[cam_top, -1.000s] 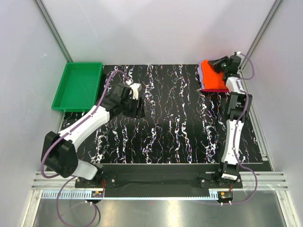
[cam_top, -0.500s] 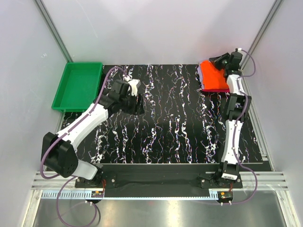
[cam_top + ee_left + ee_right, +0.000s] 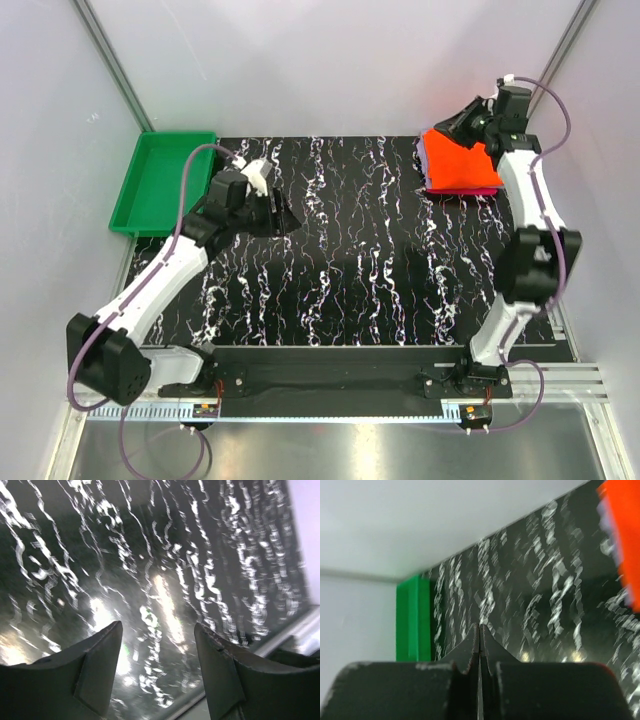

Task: Fold and stack the t-shirts
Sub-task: Neatly place the folded tshirt to the corner

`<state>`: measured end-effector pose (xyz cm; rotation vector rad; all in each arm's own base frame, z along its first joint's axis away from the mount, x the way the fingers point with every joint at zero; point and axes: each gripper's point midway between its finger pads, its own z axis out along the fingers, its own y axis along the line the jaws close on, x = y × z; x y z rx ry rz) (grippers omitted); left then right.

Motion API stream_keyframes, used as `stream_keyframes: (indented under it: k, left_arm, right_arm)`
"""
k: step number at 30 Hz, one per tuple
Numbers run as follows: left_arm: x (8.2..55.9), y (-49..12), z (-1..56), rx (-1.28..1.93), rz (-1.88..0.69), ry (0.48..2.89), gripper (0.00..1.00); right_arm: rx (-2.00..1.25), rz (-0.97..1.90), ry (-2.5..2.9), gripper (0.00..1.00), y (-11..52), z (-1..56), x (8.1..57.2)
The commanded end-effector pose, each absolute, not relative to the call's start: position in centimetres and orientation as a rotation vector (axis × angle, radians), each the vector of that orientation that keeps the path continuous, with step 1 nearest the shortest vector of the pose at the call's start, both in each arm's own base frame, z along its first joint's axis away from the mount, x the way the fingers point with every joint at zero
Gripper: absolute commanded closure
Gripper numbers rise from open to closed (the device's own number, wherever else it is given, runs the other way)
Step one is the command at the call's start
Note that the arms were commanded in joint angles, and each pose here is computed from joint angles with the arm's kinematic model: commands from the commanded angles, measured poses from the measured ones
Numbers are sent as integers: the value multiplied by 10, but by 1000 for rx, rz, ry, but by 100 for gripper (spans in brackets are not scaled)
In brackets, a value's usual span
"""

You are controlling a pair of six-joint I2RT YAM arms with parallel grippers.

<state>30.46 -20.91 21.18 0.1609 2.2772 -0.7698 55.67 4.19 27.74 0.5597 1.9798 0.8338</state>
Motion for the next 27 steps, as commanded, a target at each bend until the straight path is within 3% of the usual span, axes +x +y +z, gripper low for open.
stream_keyframes:
  k: [1,6,11,19,26,27]
  left_arm:
    - [290,-220,240,25,-985,2157,34]
    - [261,-214,218,-135,-1102,2138,32]
    - [237,-203,199,-211,-1167,2063,30]
    - [203,-188,181,-399,-1386,1829,28]
    - [186,-179,156,-496,-1535,1682,25]
    - [184,-179,138,-559,-1574,1698,26]
  right_arm:
    - [451,877,2072,98,84,278,491]
    - [428,1019,2201,97,147,236,388]
    - [512,1170,2216,96,160,180,302]
    - [649,1341,2179,94,162,113,223]
    - [711,1443,2130,77,161,81,177]
    - [768,1433,2161,68,160,75,171]
